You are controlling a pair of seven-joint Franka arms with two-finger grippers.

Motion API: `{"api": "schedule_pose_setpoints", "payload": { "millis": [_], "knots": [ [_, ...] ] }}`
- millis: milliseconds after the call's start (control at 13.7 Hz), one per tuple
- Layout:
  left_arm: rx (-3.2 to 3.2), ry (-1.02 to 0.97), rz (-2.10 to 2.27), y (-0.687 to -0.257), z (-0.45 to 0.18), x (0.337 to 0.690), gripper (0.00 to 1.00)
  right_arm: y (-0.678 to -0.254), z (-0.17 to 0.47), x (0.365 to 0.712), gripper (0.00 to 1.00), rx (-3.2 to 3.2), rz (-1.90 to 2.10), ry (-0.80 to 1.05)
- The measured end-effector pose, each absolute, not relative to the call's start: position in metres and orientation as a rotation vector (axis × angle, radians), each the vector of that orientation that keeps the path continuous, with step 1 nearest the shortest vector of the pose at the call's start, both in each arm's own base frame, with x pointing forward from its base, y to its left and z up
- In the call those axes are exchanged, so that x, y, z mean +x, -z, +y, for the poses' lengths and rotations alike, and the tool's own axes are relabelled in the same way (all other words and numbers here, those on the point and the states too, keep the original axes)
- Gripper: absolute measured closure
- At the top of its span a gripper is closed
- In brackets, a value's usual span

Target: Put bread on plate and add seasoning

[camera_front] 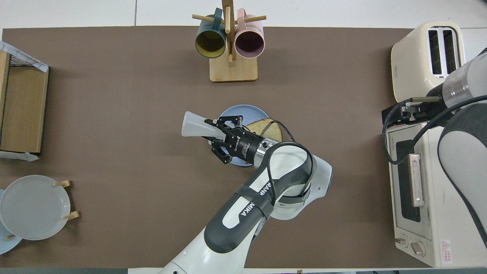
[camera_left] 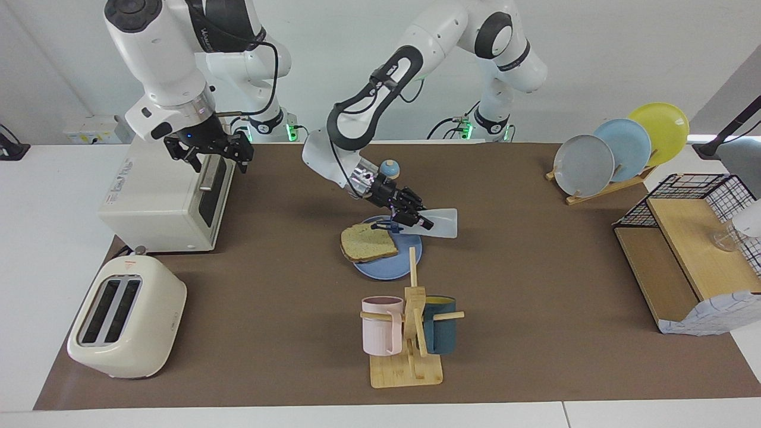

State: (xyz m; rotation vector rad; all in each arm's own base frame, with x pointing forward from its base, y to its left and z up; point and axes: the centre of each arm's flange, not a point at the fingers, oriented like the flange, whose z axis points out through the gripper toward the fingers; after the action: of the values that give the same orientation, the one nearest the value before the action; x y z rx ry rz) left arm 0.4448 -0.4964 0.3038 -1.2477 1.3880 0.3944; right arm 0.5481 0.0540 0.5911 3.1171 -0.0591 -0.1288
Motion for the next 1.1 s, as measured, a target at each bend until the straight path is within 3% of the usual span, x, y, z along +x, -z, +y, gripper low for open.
{"api": "schedule_pose_setpoints", "payload": {
  "millis": [220, 1099],
  "knots": [
    [-1.103, -0.386, 1.299, -0.285, -0.505, 0.442, 0.59, -0.595, 0.036, 0.548, 0.00, 3.120, -0.075, 0.117],
    [-0.899, -0.366, 1.150, -0.285, -0.491, 0.453, 0.59, -0.612, 0.015, 0.552, 0.00, 3.129, 0.066, 0.050]
  ]
}}
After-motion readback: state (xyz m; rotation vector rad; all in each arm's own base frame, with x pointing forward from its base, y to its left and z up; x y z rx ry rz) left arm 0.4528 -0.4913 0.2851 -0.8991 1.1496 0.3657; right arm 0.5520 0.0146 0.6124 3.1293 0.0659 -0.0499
